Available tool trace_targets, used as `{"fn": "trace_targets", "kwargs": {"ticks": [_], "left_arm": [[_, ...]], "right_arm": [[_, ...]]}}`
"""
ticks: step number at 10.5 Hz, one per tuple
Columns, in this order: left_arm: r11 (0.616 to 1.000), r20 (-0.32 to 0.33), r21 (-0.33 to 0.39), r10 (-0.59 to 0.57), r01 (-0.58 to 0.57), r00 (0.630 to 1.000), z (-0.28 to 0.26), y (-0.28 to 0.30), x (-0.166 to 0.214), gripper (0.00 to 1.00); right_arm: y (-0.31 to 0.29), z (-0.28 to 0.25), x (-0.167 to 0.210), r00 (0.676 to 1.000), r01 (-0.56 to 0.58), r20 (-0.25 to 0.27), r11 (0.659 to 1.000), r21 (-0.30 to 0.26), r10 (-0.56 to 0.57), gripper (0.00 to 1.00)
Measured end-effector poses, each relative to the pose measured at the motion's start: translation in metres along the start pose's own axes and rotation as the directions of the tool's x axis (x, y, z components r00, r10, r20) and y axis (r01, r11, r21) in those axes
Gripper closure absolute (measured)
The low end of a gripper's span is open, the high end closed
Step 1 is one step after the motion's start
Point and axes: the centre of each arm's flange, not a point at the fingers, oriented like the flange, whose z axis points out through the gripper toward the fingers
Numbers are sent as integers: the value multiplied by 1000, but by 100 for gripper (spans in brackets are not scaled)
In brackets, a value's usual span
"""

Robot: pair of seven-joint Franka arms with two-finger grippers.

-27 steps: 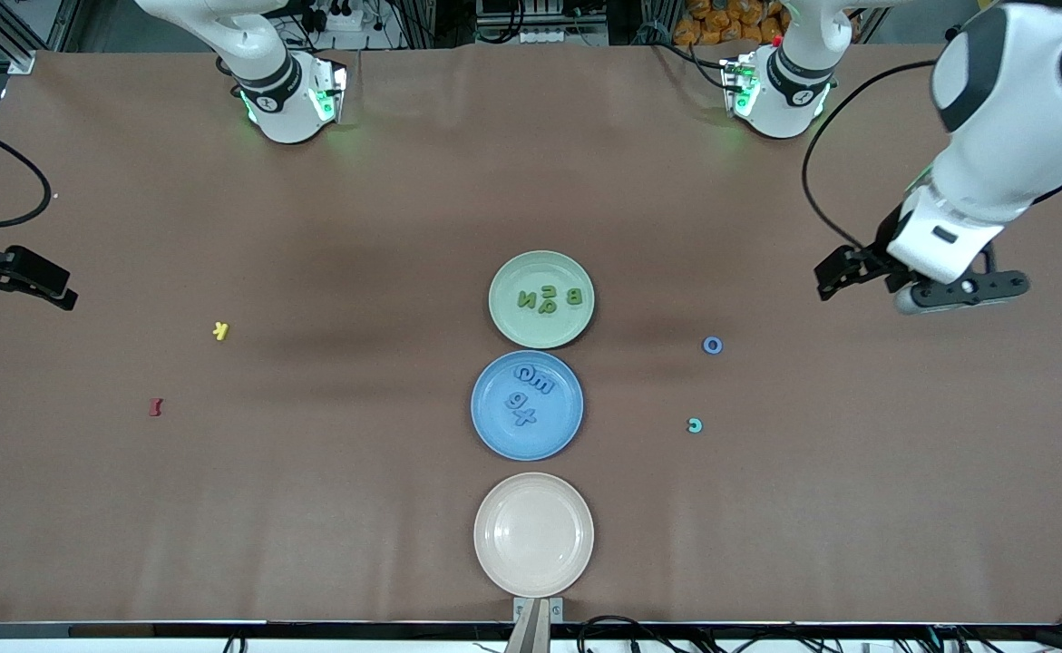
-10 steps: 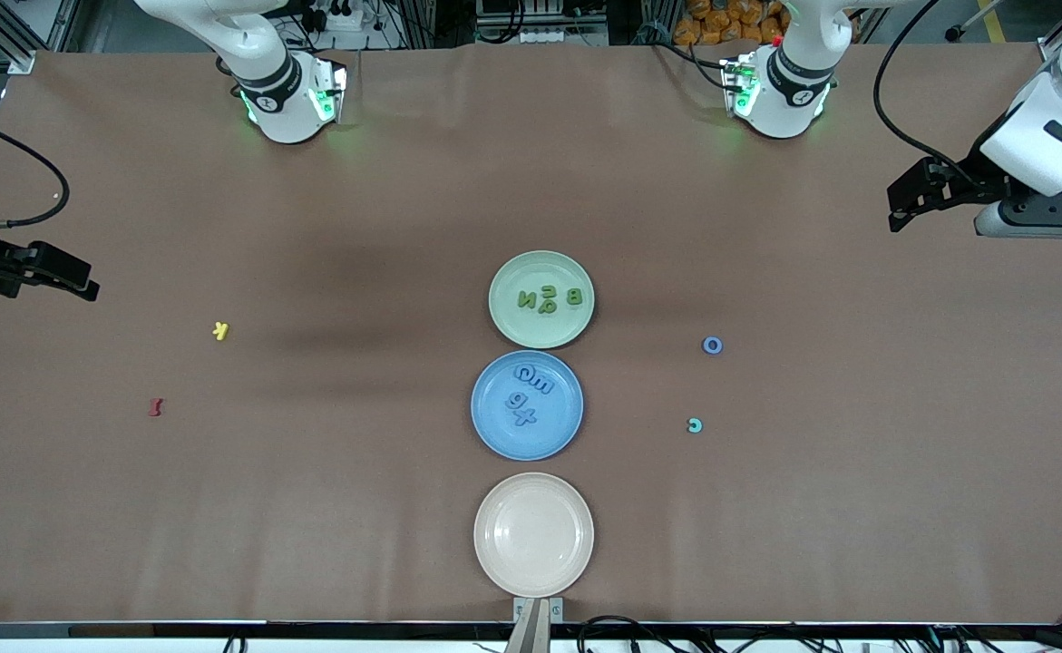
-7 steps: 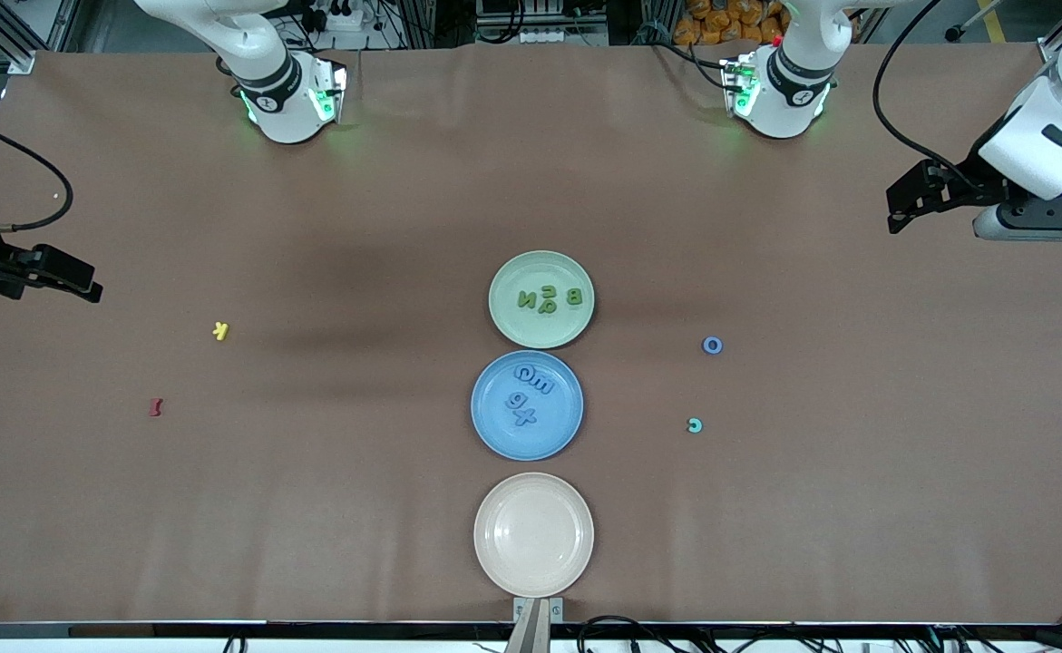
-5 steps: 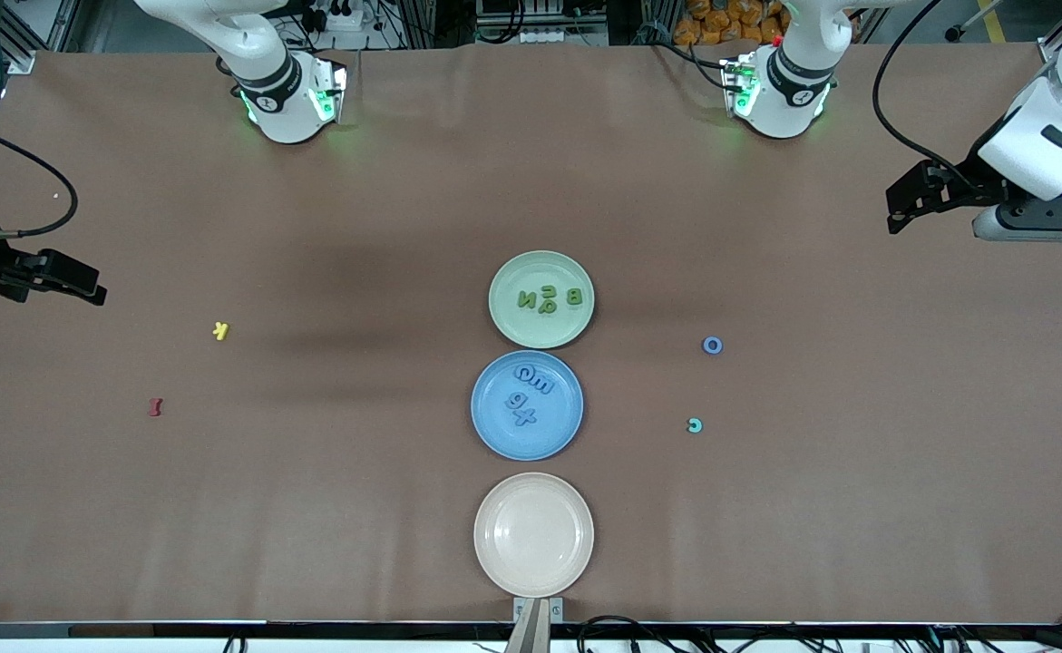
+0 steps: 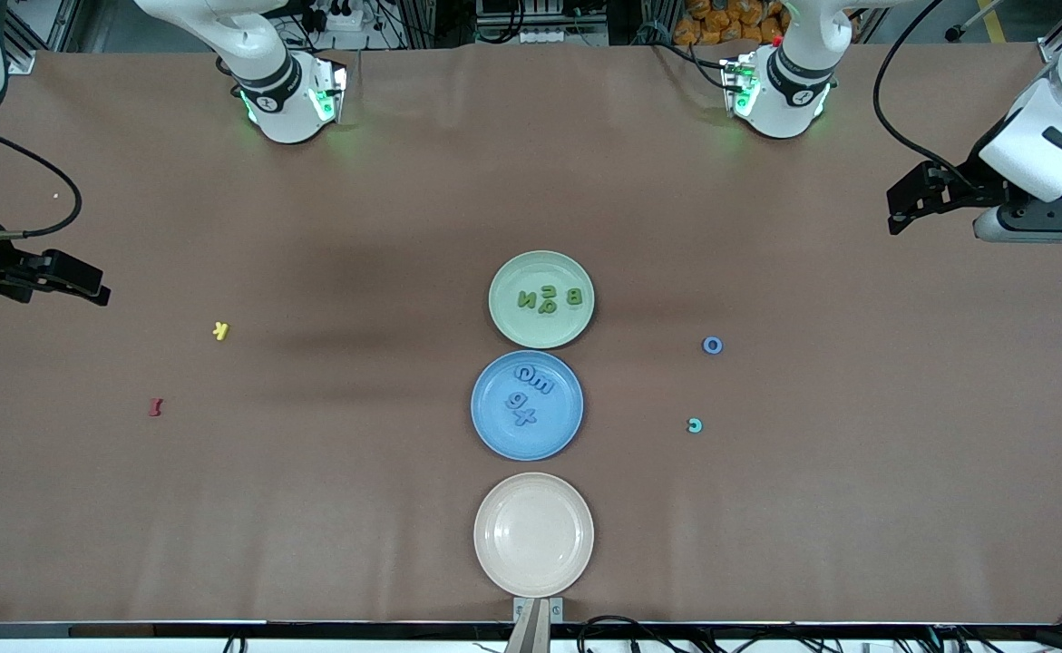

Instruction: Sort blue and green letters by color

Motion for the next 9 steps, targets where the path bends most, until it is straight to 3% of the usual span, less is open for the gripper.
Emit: {"fn": "trace_targets", "kwargs": {"ticks": [9], "left_arm": [[1000, 1, 0, -14, 14, 1000, 1, -8, 1, 0]], "right_arm": [[2, -1, 0, 1000, -9, -3, 1000, 0, 9, 0]]}}
